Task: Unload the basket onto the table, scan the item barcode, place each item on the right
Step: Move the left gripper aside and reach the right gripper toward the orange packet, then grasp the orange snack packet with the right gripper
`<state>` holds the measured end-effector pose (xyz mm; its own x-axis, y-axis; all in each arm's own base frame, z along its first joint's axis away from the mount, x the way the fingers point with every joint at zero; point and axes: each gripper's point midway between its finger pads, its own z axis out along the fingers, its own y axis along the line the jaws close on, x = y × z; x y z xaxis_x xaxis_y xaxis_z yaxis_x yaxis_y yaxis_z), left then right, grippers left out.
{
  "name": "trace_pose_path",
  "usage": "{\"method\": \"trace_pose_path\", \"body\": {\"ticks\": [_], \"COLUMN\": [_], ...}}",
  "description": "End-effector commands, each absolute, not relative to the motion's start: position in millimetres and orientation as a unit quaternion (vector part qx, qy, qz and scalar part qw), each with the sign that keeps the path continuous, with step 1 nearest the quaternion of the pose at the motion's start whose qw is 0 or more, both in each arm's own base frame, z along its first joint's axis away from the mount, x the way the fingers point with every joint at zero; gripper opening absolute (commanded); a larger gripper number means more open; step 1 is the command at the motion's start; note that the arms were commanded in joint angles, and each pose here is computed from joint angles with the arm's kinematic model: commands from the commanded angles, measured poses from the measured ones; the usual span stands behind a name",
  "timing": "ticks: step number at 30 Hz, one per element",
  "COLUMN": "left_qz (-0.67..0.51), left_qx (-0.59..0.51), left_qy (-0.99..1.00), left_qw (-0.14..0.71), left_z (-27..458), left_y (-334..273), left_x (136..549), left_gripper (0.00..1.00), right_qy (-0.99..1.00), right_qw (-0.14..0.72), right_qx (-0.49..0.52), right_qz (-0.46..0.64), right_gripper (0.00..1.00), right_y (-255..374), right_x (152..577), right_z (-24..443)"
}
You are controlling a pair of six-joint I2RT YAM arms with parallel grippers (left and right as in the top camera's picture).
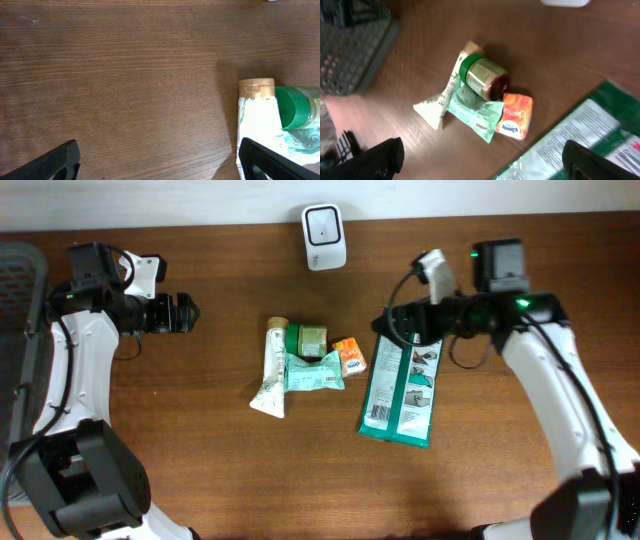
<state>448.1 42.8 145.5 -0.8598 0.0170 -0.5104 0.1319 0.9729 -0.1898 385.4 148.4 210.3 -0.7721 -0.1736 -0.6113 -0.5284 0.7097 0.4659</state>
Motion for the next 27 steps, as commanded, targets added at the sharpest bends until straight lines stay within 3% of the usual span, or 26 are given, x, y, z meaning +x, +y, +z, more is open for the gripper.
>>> {"method": "trace_pose_path", "body": {"ticks": [1, 4, 5, 6, 7, 10, 12, 17, 23, 27], "left_qz": [-0.108, -0.108, -0.108, -0.108, -0.108, -0.108, -0.108, -0.108, -0.108, -0.108], "left_qx": [0.046, 0.046, 0.046, 0.046, 0.046, 0.046, 0.046, 0.046, 0.046, 0.046], "left_qy": [0.955, 0.955, 0.955, 0.955, 0.955, 0.955, 0.955, 0.955, 0.955, 0.955], "left_qw": [0.271, 0.271, 0.271, 0.271, 0.271, 0.271, 0.271, 0.271, 0.271, 0.271], "left_z": [153, 153, 153, 153, 153, 153, 153, 153, 153, 153], "left_y": [44, 44, 44, 44, 44, 44, 44, 44, 44, 44], "left_x": [449, 449, 449, 449, 449, 449, 449, 449, 449, 449], "left_gripper": [0.99, 0.99, 0.99, 0.99, 0.99, 0.99, 0.99, 0.99, 0.99, 0.99], "right_qy": [0.874, 0.893, 0.901, 0.909, 0.923, 0.954, 0.958, 0.961, 0.959, 0.961], "right_qw": [0.267, 0.218, 0.196, 0.173, 0.148, 0.113, 0.087, 0.038, 0.037, 0.027], "right_qx": [-0.175, -0.165, -0.144, -0.123, -0.099, -0.047, -0.033, -0.012, -0.047, -0.036], "right_qz": [0.367, 0.358, 0.36, 0.359, 0.342, 0.274, 0.272, 0.275, 0.277, 0.274], "right_gripper": [0.98, 0.99, 0.95, 0.81, 0.76, 0.75, 0.68, 0.65, 0.43, 0.43], "right_y": [176, 191, 193, 192, 186, 165, 164, 168, 194, 194], "right_x": [409, 415, 415, 415, 414, 411, 406, 395, 390, 388], "right_z": [202, 154, 142, 127, 108, 76, 61, 32, 24, 18]}}
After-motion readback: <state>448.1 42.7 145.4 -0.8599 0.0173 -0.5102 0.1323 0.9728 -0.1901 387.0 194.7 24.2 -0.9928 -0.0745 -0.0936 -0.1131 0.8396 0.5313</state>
